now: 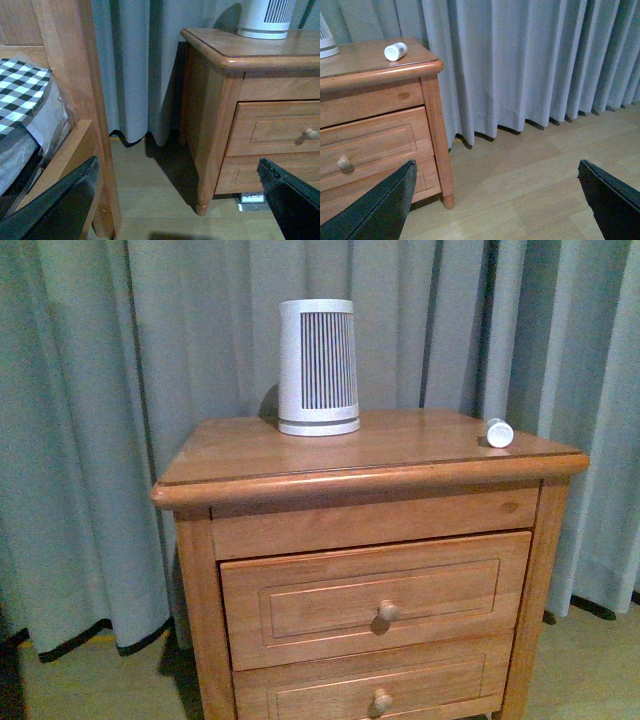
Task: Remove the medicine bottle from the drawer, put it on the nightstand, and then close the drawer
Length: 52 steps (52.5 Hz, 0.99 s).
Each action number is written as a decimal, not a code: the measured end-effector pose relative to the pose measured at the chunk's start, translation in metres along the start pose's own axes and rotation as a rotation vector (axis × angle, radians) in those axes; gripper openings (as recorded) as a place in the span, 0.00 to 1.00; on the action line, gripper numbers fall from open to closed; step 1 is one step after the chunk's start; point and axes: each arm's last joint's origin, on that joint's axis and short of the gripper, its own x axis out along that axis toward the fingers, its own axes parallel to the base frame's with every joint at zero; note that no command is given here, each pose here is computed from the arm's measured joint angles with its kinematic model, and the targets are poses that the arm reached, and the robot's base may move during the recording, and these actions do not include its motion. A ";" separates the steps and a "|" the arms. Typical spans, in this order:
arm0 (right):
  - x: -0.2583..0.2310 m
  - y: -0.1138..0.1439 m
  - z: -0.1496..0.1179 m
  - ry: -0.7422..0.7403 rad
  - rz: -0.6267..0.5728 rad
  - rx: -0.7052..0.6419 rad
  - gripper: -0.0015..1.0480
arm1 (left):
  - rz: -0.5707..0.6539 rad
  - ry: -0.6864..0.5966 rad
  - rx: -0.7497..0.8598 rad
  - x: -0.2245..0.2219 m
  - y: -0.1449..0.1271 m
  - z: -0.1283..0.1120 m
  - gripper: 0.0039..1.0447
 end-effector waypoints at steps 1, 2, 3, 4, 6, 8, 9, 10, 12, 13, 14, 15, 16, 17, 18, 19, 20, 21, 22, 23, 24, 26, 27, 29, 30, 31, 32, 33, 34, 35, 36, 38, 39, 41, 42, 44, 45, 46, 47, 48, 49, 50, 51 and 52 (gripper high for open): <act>0.000 0.000 0.000 0.000 0.000 0.000 0.93 | 0.000 0.000 0.000 0.000 0.000 0.000 0.94; 0.000 0.000 0.000 0.000 0.000 0.000 0.93 | 0.000 0.000 0.000 0.000 0.000 0.000 0.94; 0.000 0.000 0.000 -0.001 0.000 0.000 0.93 | 0.000 0.000 0.000 0.000 0.000 0.000 0.94; 0.000 0.000 0.000 -0.001 0.000 0.000 0.93 | 0.000 0.000 0.000 0.000 0.000 0.000 0.94; -0.001 0.001 0.000 0.004 0.080 -0.013 0.89 | 0.000 0.000 0.000 0.000 0.000 0.000 0.94; -0.002 0.003 -0.002 0.009 0.210 -0.028 0.81 | 0.000 0.000 0.000 0.000 0.000 0.000 0.94; -0.004 0.004 -0.002 0.008 0.270 -0.032 0.76 | 0.000 0.000 0.000 0.000 0.000 0.000 0.94; -0.007 0.004 -0.002 0.015 0.319 -0.037 0.72 | 0.000 0.000 0.000 0.000 0.000 0.000 0.94; -0.011 0.003 -0.007 0.025 0.342 -0.046 0.63 | 0.001 0.000 0.000 0.000 0.000 0.000 0.94; -0.012 0.003 -0.007 0.017 0.342 -0.046 0.59 | 0.000 0.000 0.000 0.000 0.000 0.000 0.94; -0.013 0.003 -0.006 0.012 0.341 -0.048 0.56 | 0.000 0.000 0.000 0.000 0.000 0.000 0.94; -0.013 0.003 -0.006 0.008 0.341 -0.048 0.53 | 0.000 0.000 0.000 0.000 0.000 0.000 0.94; -0.013 0.002 -0.006 0.005 0.340 -0.049 0.50 | -0.001 0.000 0.000 0.000 0.000 0.000 0.94; -0.013 0.002 -0.006 0.004 0.340 -0.049 0.46 | -0.002 0.000 0.000 0.000 0.000 0.000 0.94; -0.013 0.002 -0.006 0.003 0.340 -0.049 0.44 | -0.002 0.000 0.000 0.000 0.000 0.000 0.94; -0.013 0.002 -0.007 0.003 0.340 -0.050 0.40 | 0.000 0.000 0.000 0.000 0.000 0.000 0.94; -0.013 0.002 -0.007 0.003 0.340 -0.050 0.36 | 0.000 0.000 0.000 0.000 0.000 0.000 0.94; -0.013 0.002 -0.007 0.002 0.340 -0.050 0.30 | 0.000 0.000 0.000 0.000 0.000 0.000 0.94; -0.014 0.002 -0.009 -0.003 0.340 -0.050 0.26 | 0.000 0.000 0.000 0.000 0.000 0.000 0.94; -0.014 0.002 -0.012 -0.003 0.340 -0.050 0.22 | -0.001 0.000 0.000 0.000 0.000 0.000 0.94; -0.014 0.002 -0.013 -0.002 0.340 -0.051 0.21 | -0.001 0.000 0.000 0.000 0.000 0.000 0.94; -0.014 0.002 -0.017 0.003 0.341 -0.053 0.13 | 0.000 0.000 0.000 0.000 0.000 0.000 0.94; -0.014 0.002 -0.016 0.001 0.340 -0.052 0.10 | -0.001 0.000 0.000 0.000 0.000 0.000 0.94; -0.014 0.002 -0.016 0.001 0.340 -0.053 0.03 | -0.001 0.000 0.000 0.000 0.000 0.000 0.94; -0.014 0.002 -0.016 -0.002 0.339 -0.055 0.03 | -0.001 0.000 0.000 0.000 0.000 0.000 0.94; -0.014 0.002 -0.016 -0.002 0.341 -0.054 0.03 | 0.000 0.000 0.000 0.000 0.000 0.000 0.94; -0.014 0.002 -0.016 -0.003 0.342 -0.054 0.03 | 0.000 0.000 0.000 0.000 0.000 0.000 0.94; -0.014 0.002 -0.016 -0.003 0.342 -0.054 0.03 | 0.000 0.000 0.000 0.000 0.000 0.000 0.94; -0.014 0.002 -0.016 -0.003 0.342 -0.054 0.03 | 0.000 0.000 0.000 0.000 0.000 0.000 0.94; -0.014 0.002 -0.016 -0.003 0.342 -0.054 0.03 | 0.000 0.000 0.000 0.000 0.000 0.000 0.94; -0.014 0.002 -0.016 -0.003 0.342 -0.054 0.03 | 0.000 0.000 0.000 0.000 0.000 0.000 0.94; -0.014 0.002 -0.016 -0.003 0.342 -0.054 0.03 | 0.000 0.000 0.000 0.000 0.000 0.000 0.94; -0.014 0.002 -0.016 -0.003 0.342 -0.054 0.03 | 0.000 0.000 0.000 0.000 0.000 0.000 0.94; -0.014 0.002 -0.016 -0.003 0.342 -0.055 0.05 | 0.000 0.000 0.000 0.000 0.000 0.000 0.94; -0.014 0.002 -0.016 -0.003 0.342 -0.055 0.08 | 0.000 0.000 0.000 0.000 0.000 0.000 0.94; -0.014 0.002 -0.016 -0.003 0.342 -0.055 0.13 | 0.000 0.000 0.000 0.000 0.000 0.000 0.94; -0.014 0.002 -0.016 -0.003 0.342 -0.055 0.16 | 0.000 0.000 0.000 0.000 0.000 0.000 0.94; -0.014 0.002 -0.016 -0.003 0.342 -0.055 0.19 | 0.000 0.000 0.000 0.000 0.000 0.000 0.94; -0.014 0.002 -0.016 -0.003 0.342 -0.055 0.23 | 0.000 0.000 0.000 0.000 0.000 0.000 0.94; -0.014 0.002 -0.016 -0.003 0.342 -0.055 0.26 | 0.000 0.000 0.000 0.000 0.000 0.000 0.94; -0.014 0.002 -0.016 -0.003 0.342 -0.055 0.29 | 0.000 0.000 0.000 0.000 0.000 0.000 0.94; -0.014 0.002 -0.016 -0.003 0.342 -0.055 0.33 | 0.000 0.000 0.000 0.000 0.000 0.000 0.94; -0.014 0.002 -0.016 -0.003 0.342 -0.055 0.36 | 0.000 0.000 0.000 0.000 0.000 0.000 0.94; -0.014 0.002 -0.016 -0.003 0.342 -0.055 0.39 | 0.000 0.000 0.000 0.000 0.000 0.000 0.94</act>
